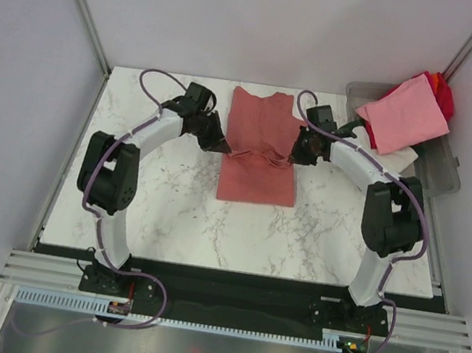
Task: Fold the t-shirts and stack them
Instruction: Fold the tshirt
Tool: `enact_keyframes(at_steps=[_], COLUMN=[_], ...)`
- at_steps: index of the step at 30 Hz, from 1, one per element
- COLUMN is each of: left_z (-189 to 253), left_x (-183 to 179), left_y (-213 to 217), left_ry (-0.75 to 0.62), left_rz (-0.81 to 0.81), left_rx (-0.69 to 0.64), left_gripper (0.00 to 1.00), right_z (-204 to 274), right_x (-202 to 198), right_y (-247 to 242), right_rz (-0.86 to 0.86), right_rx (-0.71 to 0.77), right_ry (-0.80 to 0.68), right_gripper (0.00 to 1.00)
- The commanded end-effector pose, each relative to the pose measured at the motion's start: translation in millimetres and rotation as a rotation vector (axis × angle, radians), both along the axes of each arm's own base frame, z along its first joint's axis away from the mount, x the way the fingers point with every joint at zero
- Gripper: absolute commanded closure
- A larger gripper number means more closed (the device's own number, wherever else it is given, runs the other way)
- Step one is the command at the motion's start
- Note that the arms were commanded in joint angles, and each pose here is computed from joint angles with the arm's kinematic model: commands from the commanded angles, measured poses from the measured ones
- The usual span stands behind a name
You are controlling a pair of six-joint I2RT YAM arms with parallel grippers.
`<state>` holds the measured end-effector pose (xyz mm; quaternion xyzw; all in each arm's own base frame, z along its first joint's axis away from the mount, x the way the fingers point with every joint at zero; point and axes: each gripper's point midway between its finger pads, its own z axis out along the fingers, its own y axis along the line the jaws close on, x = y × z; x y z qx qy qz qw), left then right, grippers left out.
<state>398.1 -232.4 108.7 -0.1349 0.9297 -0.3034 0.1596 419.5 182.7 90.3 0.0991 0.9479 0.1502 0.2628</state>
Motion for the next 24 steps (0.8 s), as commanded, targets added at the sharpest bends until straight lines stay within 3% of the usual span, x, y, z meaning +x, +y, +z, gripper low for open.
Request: enact_keyframes(at_steps=[1,13,14,15,16,17,18,19,24], left_z=[-1,-28,-33,-35,-36,-32,-30,-32,-8], left_x=[19,40,44,46,47,47,48,44,16], left_y=[7,25,28,29,31,32,36,39,55], left_ry=[-0.018,0.01,0.016,0.016,0.014,0.001,-0.014,-0.019,-0.091], left_rz=[-0.023,0.018,0.021,0.022,0.022,0.021,0.028,0.03,0.056], left_rx=[0.051,0.108,0.114,0.116,0.119,0.125,0.148,0.165,0.19], left_gripper=[0.98,0.98,0.93,0.83,0.52,0.37,0.13,0.01,0.0], right_z=[10,0,1,-2,-2,-3,-2,1,6], right_x=[29,60,63,68,70,68,66,66,32], right_y=[2,-2,-1,-2,-3,-4,-6,-6,-19], right_rz=[0.01,-0.017,-0.015,-0.022,-0.032,-0.04,-0.041,-0.041,-0.036], right_rx=[0.012,0.032,0.032,0.031,0.026,0.021,0.019,0.026,0.02], right_ry=[-0.05,-0.053,-0.06,-0.06,-0.063,-0.063,-0.065,-0.087,-0.132], right_gripper=[1.0,1.0,0.93,0.79,0.41,0.35,0.31,0.27,0.23])
